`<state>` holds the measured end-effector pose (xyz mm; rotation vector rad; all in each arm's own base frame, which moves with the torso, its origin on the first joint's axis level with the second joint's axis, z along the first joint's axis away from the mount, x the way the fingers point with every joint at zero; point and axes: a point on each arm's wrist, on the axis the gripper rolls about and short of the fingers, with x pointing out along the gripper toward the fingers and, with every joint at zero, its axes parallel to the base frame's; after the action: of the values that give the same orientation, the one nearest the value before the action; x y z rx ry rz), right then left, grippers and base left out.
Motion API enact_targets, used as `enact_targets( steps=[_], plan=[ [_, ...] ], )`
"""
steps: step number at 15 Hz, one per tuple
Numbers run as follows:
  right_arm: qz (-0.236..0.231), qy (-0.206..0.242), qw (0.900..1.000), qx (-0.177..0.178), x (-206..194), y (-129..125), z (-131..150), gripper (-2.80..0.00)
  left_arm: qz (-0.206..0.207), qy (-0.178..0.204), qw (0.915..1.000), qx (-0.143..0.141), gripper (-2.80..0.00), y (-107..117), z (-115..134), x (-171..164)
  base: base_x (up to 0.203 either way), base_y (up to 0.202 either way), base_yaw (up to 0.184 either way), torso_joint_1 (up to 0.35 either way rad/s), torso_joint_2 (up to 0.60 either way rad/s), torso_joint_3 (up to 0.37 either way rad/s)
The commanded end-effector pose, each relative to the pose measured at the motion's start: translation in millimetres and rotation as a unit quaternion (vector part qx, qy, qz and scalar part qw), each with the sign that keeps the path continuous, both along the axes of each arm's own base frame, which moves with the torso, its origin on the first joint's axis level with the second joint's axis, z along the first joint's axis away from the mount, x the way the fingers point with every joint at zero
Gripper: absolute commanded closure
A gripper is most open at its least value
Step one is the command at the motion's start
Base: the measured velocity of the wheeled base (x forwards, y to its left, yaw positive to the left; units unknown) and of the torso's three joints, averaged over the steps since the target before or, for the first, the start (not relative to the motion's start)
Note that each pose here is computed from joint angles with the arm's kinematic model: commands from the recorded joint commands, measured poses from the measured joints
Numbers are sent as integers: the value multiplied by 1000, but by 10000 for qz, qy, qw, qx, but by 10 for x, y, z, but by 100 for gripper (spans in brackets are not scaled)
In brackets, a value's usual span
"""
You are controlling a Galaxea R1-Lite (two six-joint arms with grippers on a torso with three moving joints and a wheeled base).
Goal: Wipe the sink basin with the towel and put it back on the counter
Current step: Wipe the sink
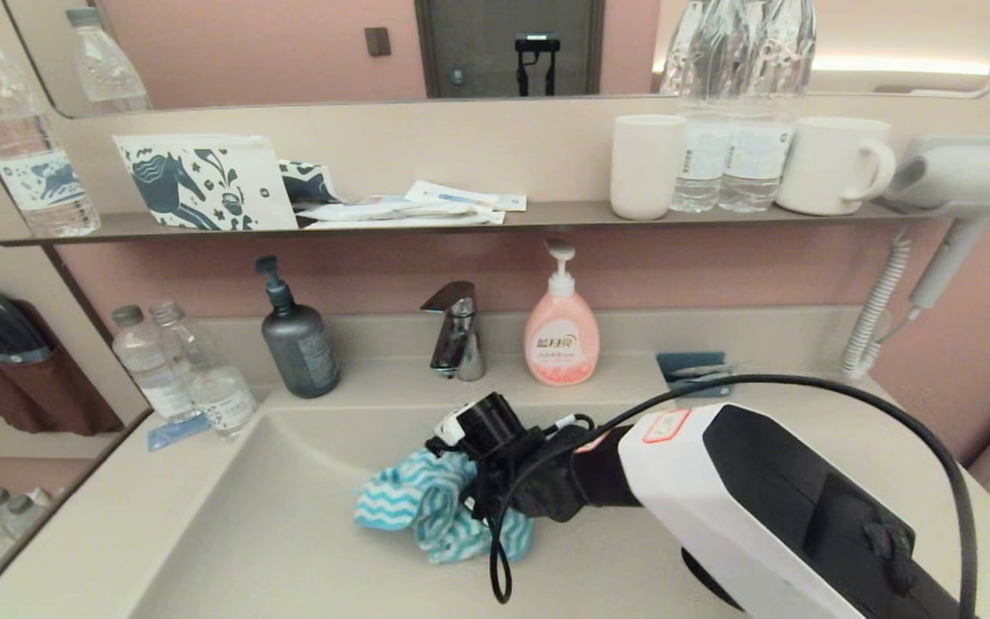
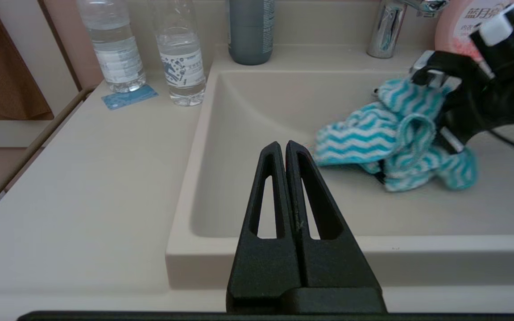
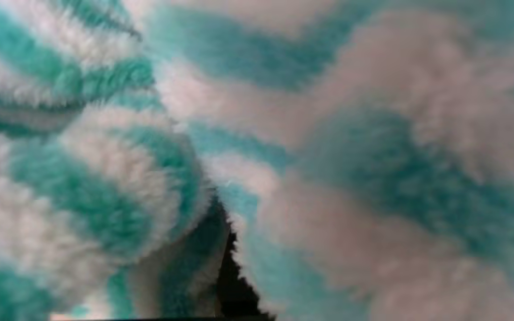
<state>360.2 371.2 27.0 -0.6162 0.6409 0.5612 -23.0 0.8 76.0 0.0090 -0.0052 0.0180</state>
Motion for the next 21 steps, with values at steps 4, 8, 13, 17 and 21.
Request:
enact_targets(
  steps=[4,8,13,17,21],
  plan=[
    [-191,218,9960,-850,-28,-369,502,0,-5,-3,10000,0,0,0,3,1,0,0,0,0,0,0],
    [-333,401,9892,-1369,-115,-634,845,0,2,5,10000,0,0,0,-1,2,0,0,0,0,0,0],
    [-567,955,9739,-1979,-271,-1056,1167,0,-3,-1,10000,0,0,0,3,1,0,0,0,0,0,0],
    [9,1632,9643,-2087,-684,-925,1108,0,2,-1,10000,0,0,0,3,0,0,0,0,0,0,0],
    [307,2283,9471,-2234,-976,-698,867,0,0,4,10000,0,0,0,1,1,0,0,0,0,0,0]
  ],
)
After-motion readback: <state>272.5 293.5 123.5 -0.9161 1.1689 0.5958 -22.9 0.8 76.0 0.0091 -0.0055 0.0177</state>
